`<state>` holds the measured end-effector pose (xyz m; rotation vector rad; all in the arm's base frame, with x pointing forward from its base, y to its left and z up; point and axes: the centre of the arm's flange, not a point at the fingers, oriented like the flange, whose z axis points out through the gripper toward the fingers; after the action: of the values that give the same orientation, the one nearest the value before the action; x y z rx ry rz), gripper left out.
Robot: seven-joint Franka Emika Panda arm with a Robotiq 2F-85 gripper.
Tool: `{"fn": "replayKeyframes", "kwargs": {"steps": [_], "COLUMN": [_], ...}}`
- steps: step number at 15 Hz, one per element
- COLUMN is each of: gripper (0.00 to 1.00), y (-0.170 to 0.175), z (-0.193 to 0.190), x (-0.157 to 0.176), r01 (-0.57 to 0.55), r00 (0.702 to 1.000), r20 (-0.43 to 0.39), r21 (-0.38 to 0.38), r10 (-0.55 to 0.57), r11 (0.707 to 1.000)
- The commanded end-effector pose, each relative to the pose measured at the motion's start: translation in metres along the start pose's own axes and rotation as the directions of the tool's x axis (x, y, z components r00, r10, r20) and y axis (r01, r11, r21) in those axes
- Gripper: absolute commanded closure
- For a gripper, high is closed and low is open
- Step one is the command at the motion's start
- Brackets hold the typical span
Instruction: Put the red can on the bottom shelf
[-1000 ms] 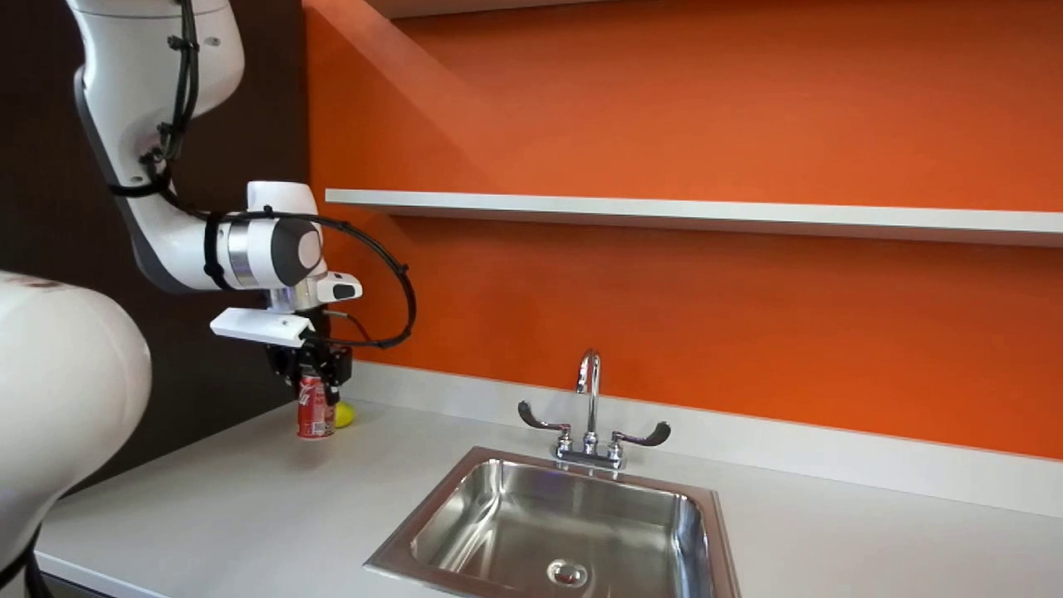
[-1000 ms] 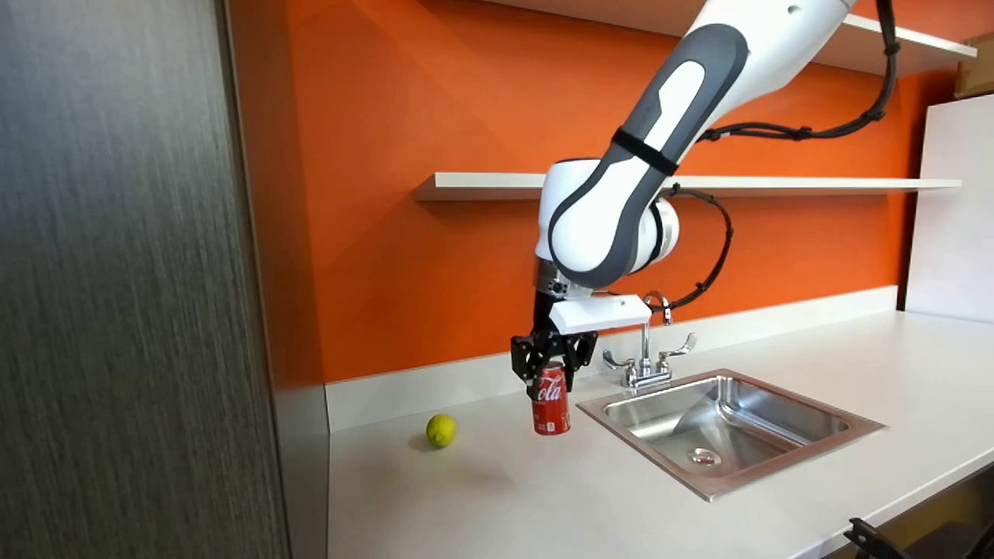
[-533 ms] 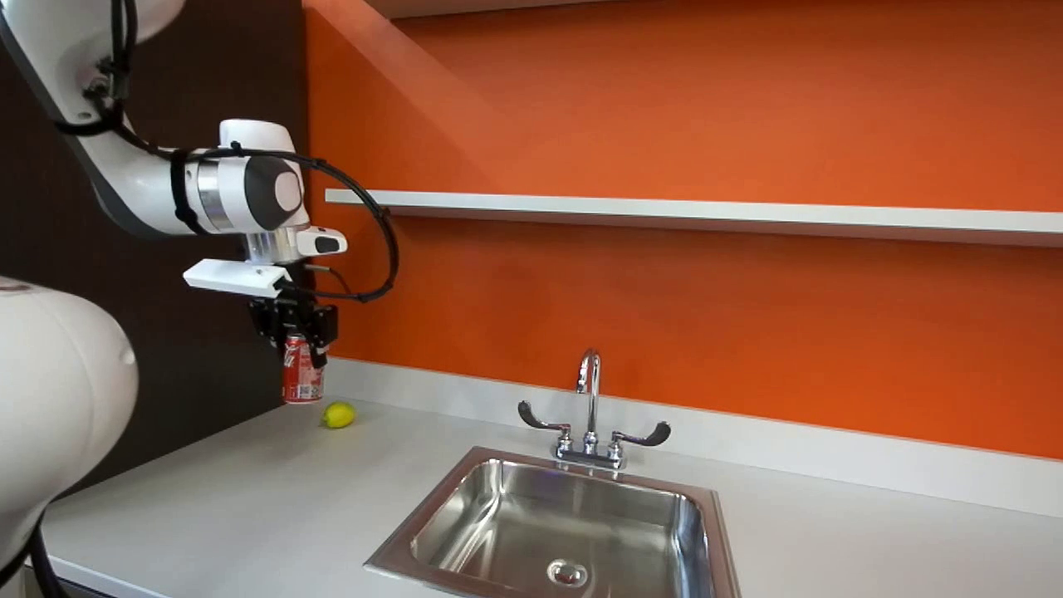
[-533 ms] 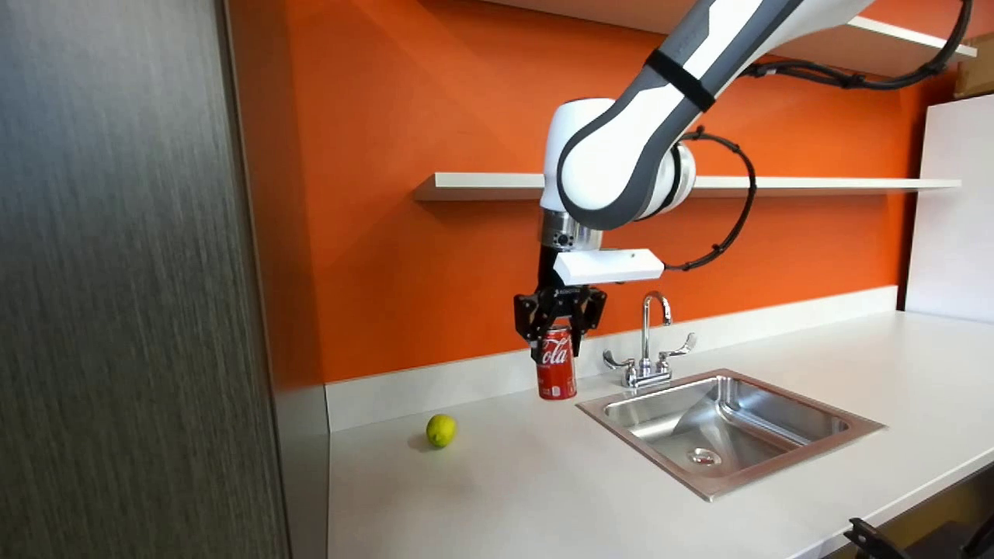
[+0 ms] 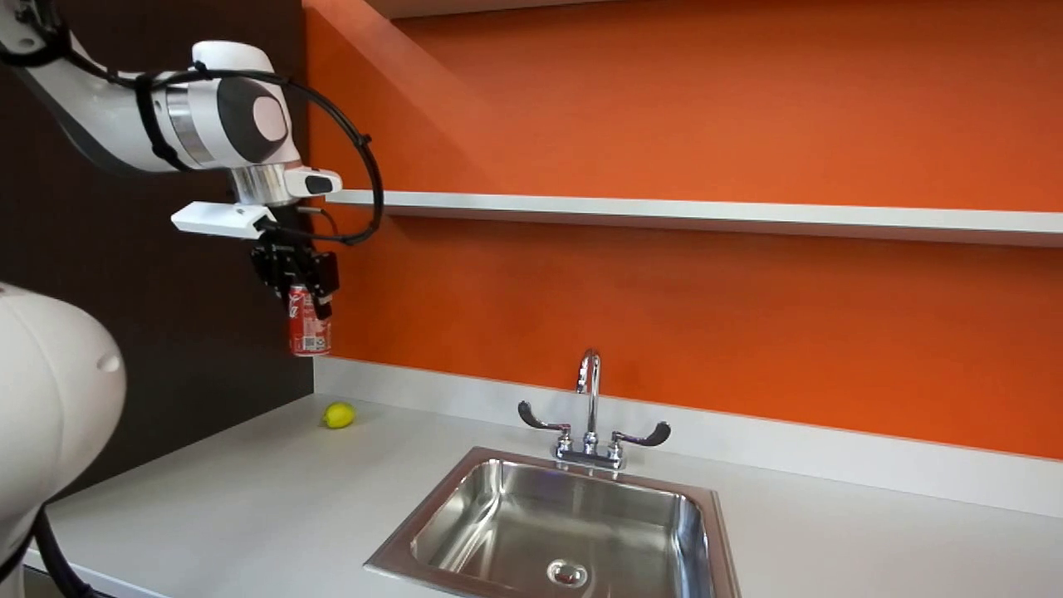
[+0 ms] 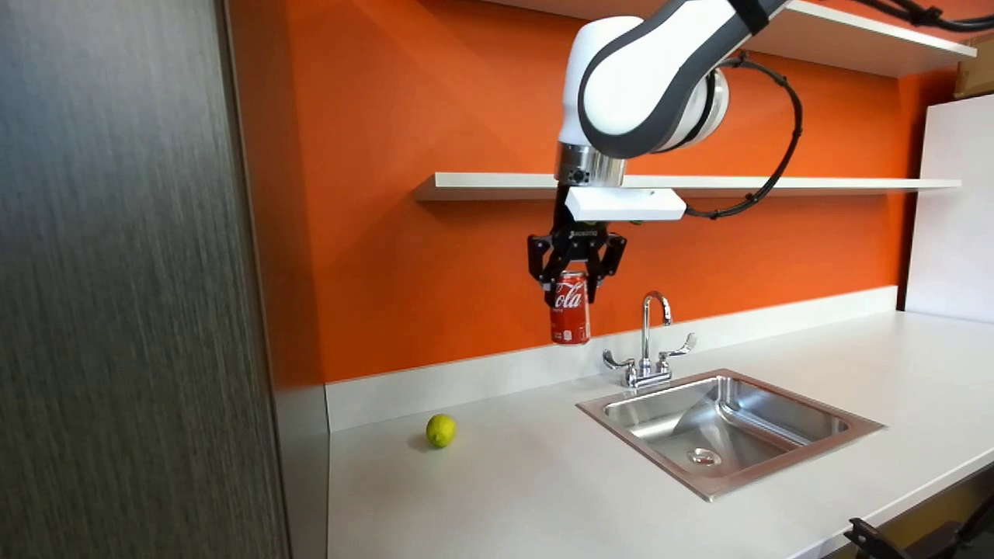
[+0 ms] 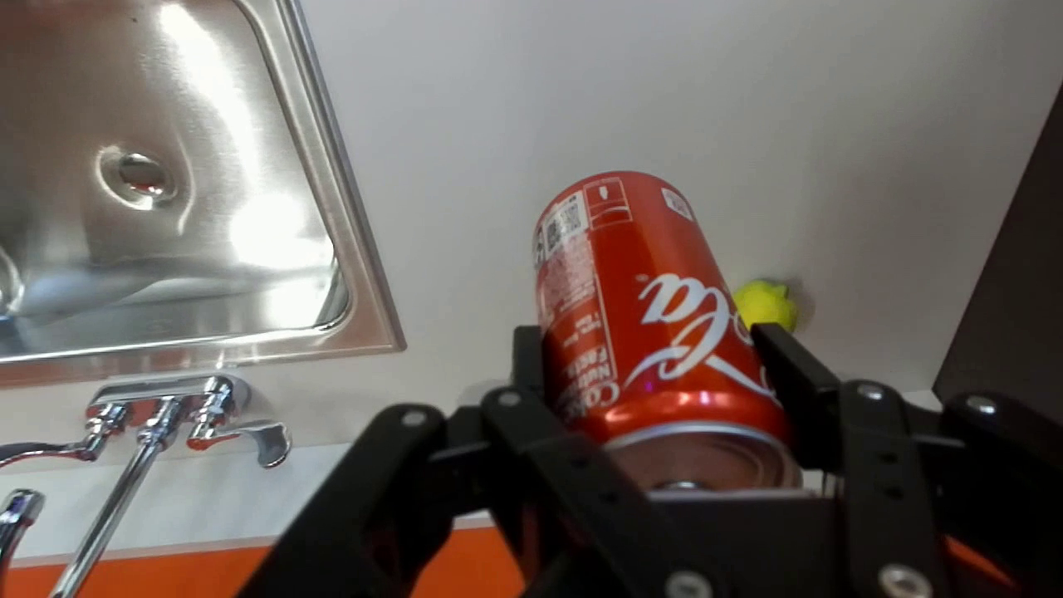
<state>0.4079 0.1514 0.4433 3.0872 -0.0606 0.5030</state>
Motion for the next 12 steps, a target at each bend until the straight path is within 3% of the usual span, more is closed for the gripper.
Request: {"fn": "replayKeyframes", "kwargs": {"steps": [1, 12], "gripper": [0.62, 0.62], "y": [0.015, 0.041], "z": [-0.048, -0.142], "x": [0.004, 0.033], "r01": [-0.084, -0.169], "r00": [0.996, 0.97], "r20": [-0.045, -0.186], "r21": [-0.03, -0.049], "r10": [0.083, 0.157], "r11": [0.996, 0.984]}}
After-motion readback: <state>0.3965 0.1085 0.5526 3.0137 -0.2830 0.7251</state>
